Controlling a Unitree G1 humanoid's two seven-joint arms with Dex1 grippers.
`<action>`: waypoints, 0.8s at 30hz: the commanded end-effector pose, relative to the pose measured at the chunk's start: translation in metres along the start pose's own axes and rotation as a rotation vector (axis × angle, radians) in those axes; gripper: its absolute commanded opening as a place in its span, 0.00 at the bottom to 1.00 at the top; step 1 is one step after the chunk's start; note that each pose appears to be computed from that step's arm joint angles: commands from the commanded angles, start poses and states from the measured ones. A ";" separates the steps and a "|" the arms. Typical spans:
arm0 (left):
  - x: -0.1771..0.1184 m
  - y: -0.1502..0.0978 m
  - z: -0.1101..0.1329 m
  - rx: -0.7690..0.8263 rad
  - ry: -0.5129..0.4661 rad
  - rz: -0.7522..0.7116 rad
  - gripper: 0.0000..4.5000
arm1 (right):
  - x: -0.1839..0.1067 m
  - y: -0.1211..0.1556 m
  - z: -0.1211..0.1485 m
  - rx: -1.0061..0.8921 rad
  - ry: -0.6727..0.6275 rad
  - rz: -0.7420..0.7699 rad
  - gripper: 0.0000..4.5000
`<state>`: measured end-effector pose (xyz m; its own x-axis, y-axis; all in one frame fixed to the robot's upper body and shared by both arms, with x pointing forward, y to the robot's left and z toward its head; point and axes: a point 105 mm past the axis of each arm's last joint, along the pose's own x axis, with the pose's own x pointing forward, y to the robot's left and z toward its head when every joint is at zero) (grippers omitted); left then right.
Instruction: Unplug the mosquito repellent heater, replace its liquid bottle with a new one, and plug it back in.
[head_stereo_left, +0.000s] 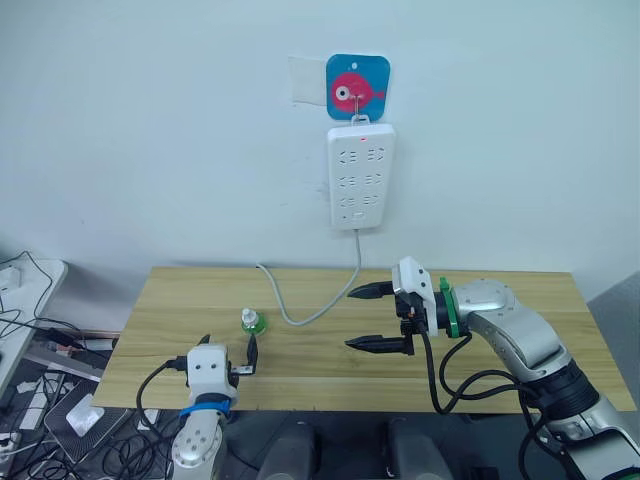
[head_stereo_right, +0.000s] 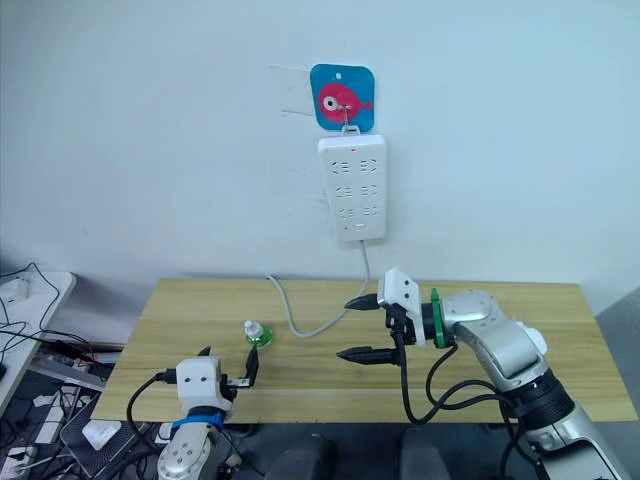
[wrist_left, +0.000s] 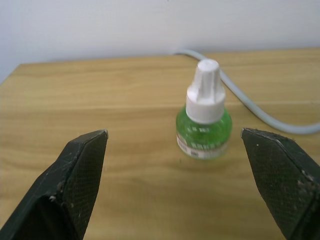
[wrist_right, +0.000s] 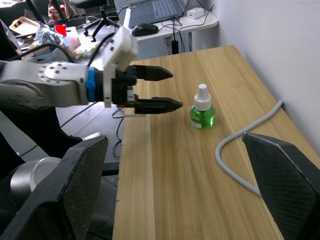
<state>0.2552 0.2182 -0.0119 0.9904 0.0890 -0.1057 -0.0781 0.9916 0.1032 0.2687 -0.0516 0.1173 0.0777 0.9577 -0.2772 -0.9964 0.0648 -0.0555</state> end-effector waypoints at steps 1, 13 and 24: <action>0.008 0.001 -0.001 -0.014 -0.034 -0.006 1.00 | -0.006 0.003 0.013 -0.044 -0.001 0.011 1.00; 0.035 -0.011 -0.013 -0.018 -0.040 -0.050 1.00 | -0.006 0.010 0.047 -0.054 -0.050 0.032 1.00; 0.049 -0.015 -0.025 -0.060 0.000 -0.025 1.00 | -0.007 0.002 0.054 -0.033 -0.052 -0.022 1.00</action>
<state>0.2991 0.2092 -0.0488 0.9888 0.0499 -0.1408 -0.0433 0.9978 0.0498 0.2659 -0.0452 0.1537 0.0956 0.9590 -0.2670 -0.9952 0.0869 -0.0445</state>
